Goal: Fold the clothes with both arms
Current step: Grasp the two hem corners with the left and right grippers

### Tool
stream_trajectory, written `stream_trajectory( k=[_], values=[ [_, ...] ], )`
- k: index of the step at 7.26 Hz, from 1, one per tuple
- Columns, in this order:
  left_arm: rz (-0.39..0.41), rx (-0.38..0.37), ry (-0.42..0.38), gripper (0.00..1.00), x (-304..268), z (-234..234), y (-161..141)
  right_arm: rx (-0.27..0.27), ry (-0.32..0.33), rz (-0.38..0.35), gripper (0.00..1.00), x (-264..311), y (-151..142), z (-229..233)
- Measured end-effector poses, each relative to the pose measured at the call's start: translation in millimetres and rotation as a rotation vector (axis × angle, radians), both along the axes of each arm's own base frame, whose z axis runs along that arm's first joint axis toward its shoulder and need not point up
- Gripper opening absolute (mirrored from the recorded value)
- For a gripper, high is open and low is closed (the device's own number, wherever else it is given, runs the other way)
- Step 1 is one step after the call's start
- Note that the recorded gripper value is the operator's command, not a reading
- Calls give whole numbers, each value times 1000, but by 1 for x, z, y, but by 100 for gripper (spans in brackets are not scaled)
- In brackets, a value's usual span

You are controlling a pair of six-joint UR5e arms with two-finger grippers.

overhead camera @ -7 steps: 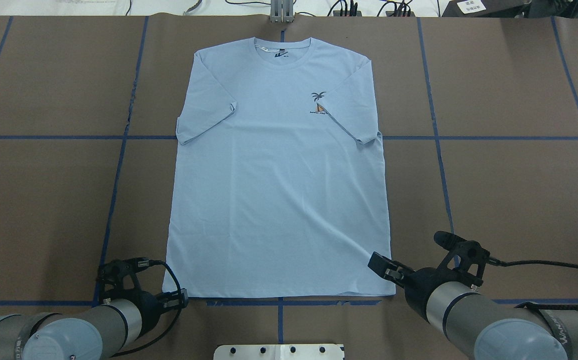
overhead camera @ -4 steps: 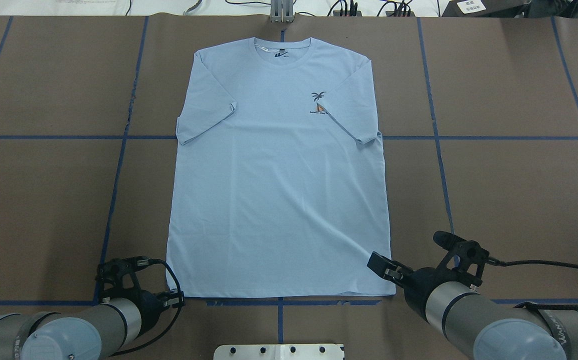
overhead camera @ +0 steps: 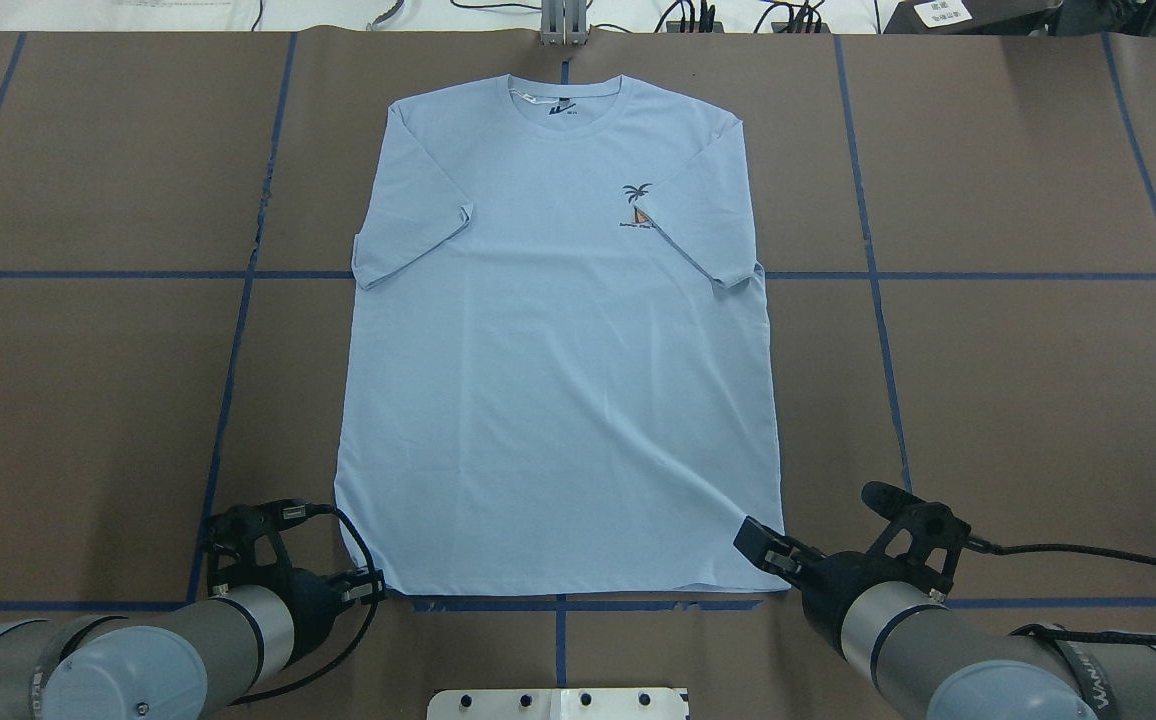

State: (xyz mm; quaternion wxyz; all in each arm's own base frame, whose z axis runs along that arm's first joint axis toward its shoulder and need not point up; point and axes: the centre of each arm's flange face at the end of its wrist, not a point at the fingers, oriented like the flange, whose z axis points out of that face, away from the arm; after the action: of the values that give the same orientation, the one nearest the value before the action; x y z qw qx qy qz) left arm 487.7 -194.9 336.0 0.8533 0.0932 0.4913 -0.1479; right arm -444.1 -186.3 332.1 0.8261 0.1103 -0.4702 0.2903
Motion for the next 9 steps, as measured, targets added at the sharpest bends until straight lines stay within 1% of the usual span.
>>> stream_trajectory(
  k=[1, 2, 3, 6, 9],
  values=[
    [-1, 0, 21, 0, -1, -10, 0, -38, 17, 24, 59, -9, 5, 8],
    [-1, 0, 36, 0, -1, -17, 0, -60, 48, 35, 60, -15, 10, 13],
    [-1, -1, 44, 0, -1, -21, 0, -68, 75, 39, 61, -20, 14, 17],
    [-1, -1, 50, 0, -1, -23, 0, -67, 119, 38, 61, -33, 25, 33],
    [-1, -2, 52, 0, -1, -24, 0, -64, 131, 38, 59, -39, 28, 38]
  ],
)
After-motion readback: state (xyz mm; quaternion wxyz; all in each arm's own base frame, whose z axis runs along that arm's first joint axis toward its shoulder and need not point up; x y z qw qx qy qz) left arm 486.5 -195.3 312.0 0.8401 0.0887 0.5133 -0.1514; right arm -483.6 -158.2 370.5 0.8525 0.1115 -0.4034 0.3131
